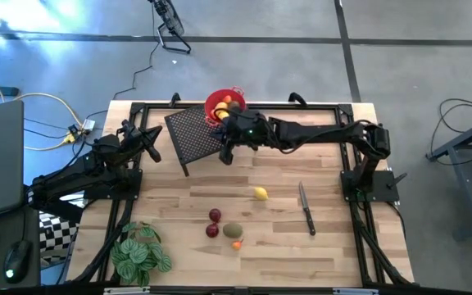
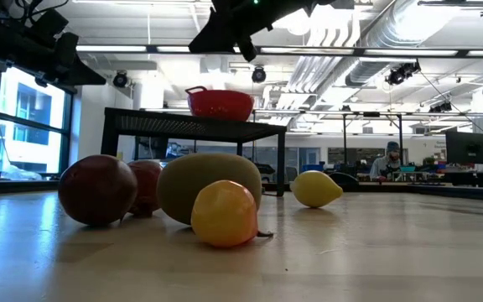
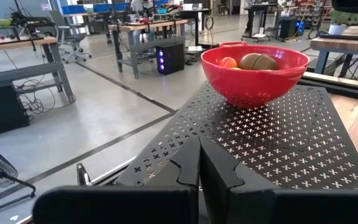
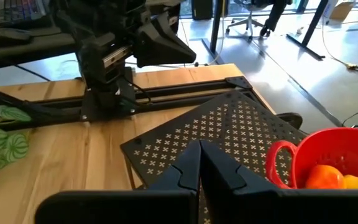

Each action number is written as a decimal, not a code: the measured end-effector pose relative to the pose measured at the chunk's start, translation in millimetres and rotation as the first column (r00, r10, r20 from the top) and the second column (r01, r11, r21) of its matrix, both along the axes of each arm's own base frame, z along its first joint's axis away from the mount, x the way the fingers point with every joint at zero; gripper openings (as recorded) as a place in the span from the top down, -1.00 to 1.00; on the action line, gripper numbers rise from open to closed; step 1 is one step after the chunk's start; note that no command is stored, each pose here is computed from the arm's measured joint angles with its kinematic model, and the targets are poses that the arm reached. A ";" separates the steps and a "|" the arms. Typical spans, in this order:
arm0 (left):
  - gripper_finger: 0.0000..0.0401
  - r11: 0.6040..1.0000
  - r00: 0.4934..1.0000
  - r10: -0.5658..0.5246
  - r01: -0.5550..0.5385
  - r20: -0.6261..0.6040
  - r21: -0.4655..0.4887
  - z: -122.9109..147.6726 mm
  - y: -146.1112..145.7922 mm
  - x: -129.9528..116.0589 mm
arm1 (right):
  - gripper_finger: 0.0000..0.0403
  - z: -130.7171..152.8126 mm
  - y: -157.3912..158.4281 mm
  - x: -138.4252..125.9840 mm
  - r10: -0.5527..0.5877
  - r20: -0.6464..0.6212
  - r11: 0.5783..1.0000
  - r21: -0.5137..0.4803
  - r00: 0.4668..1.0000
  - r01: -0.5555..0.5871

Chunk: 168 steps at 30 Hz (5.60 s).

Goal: Pick & Place Fruit
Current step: Put the lemon into the red strainer bowl on the shelf

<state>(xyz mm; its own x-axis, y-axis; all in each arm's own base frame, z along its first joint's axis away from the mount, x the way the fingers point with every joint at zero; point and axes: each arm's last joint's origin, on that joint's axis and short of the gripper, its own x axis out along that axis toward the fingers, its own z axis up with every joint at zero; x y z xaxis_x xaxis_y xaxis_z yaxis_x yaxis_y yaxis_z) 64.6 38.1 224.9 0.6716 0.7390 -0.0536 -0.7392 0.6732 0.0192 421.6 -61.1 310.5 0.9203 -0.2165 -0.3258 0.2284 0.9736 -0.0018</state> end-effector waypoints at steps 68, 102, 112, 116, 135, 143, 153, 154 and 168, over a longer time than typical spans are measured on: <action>1.00 1.000 1.000 0.000 0.000 0.001 0.000 0.2 0.0 0.0 | 0.99 -42.4 69.1 -147.4 -0.056 0.010 0.998 0.035 0.998 0.056; 1.00 1.000 1.000 0.000 0.000 -0.010 -0.004 -1.0 0.0 -0.1 | 0.99 -57.7 75.8 -153.2 0.145 -0.145 0.972 0.207 0.979 -0.113; 1.00 1.000 1.000 0.000 0.000 -0.027 -0.011 -2.7 -0.1 -0.2 | 0.99 -54.0 75.1 -151.2 0.129 -0.103 0.974 0.198 0.986 -0.107; 1.00 1.000 1.000 0.000 0.000 -0.027 -0.011 -2.7 -0.1 -0.2 | 0.99 -53.9 75.0 -151.2 0.124 -0.103 0.976 0.194 0.987 -0.102; 1.00 1.000 1.000 0.000 0.000 -0.027 -0.011 -2.7 -0.1 -0.2 | 0.99 -62.3 74.9 -133.1 0.034 -0.354 0.986 0.167 0.935 0.027; 1.00 1.000 1.000 0.000 0.000 -0.028 -0.011 -2.7 -0.1 -0.2 | 0.90 -74.0 77.8 -131.2 0.118 -0.424 0.973 0.229 0.898 -0.020; 1.00 1.000 1.000 0.000 -0.001 -0.028 -0.011 -2.7 -0.1 -0.2 | 0.00 -84.4 78.0 -131.1 0.127 -0.489 0.974 0.226 0.863 -0.016; 1.00 1.000 1.000 0.000 -0.001 -0.028 -0.011 -2.7 -0.1 -0.2 | -0.10 -86.3 77.7 -131.2 0.115 -0.503 0.976 0.216 0.857 -0.005; 1.00 1.000 1.000 0.000 0.000 -0.031 -0.012 -3.0 -0.1 -0.2 | -0.49 -119.5 80.0 -116.4 0.119 -0.575 0.954 0.292 0.810 0.067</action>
<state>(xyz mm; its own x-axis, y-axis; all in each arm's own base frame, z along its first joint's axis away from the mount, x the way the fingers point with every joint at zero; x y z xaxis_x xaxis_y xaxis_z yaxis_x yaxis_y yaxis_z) 64.4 38.0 221.9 0.6694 0.7383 -0.0827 -0.7385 0.6734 0.0341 305.2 18.9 191.0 0.5406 -0.0072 -0.8412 0.2493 0.9564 0.1520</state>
